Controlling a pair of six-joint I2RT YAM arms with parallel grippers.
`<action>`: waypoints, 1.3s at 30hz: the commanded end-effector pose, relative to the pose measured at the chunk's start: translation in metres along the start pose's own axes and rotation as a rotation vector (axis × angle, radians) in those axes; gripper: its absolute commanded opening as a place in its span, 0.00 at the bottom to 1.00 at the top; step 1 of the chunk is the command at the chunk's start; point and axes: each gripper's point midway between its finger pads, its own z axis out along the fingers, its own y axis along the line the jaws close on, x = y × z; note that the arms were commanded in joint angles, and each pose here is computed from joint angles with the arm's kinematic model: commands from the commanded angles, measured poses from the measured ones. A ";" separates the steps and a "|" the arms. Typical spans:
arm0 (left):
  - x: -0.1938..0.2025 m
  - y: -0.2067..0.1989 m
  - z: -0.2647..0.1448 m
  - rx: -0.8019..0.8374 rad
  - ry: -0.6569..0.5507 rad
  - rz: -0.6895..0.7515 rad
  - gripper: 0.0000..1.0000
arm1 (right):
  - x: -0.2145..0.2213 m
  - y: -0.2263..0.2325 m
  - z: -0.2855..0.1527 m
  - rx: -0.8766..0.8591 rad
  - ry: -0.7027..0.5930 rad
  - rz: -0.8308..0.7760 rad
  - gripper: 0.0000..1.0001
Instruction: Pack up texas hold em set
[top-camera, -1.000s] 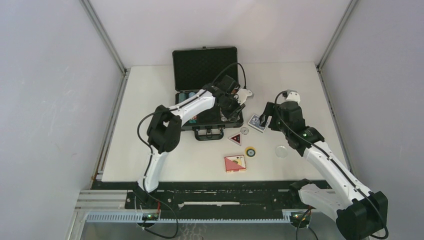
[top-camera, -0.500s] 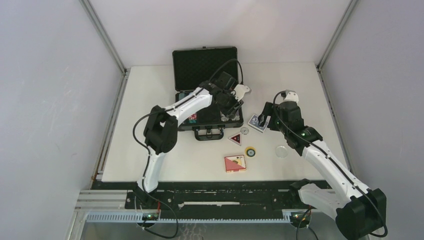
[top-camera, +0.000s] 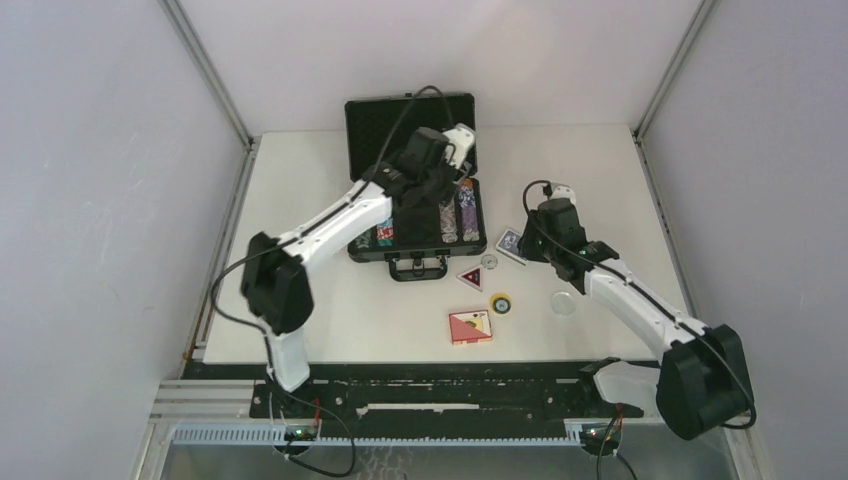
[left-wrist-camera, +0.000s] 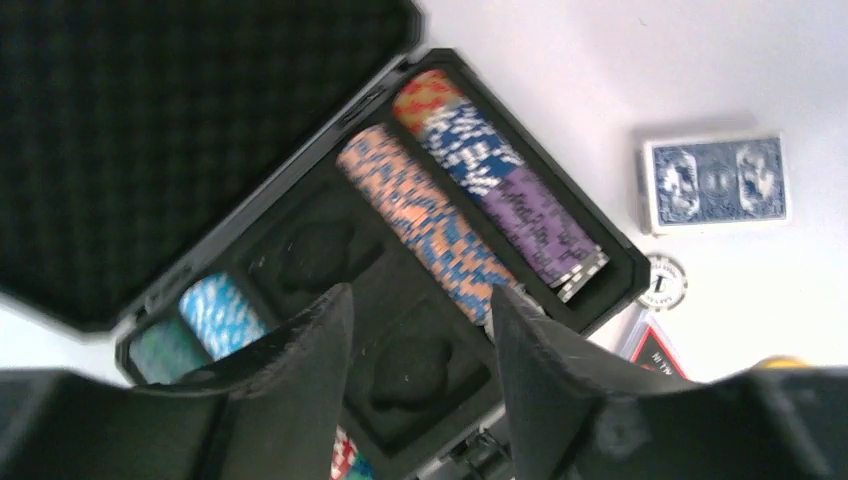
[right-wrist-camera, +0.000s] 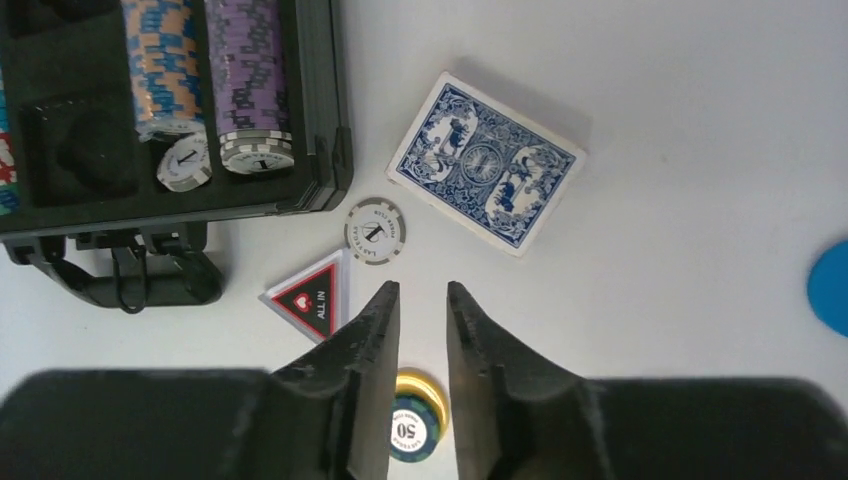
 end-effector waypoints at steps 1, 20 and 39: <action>-0.030 0.070 -0.053 -0.266 -0.282 -0.377 0.76 | -0.006 0.021 0.018 -0.050 -0.017 -0.008 0.25; 0.042 0.110 -0.104 -0.378 -0.465 -0.603 1.00 | 0.026 0.065 0.095 -0.096 0.137 -0.056 0.17; 0.045 0.104 -0.095 -0.346 -0.449 -0.582 1.00 | 0.062 0.064 0.114 -0.035 0.241 -0.194 0.55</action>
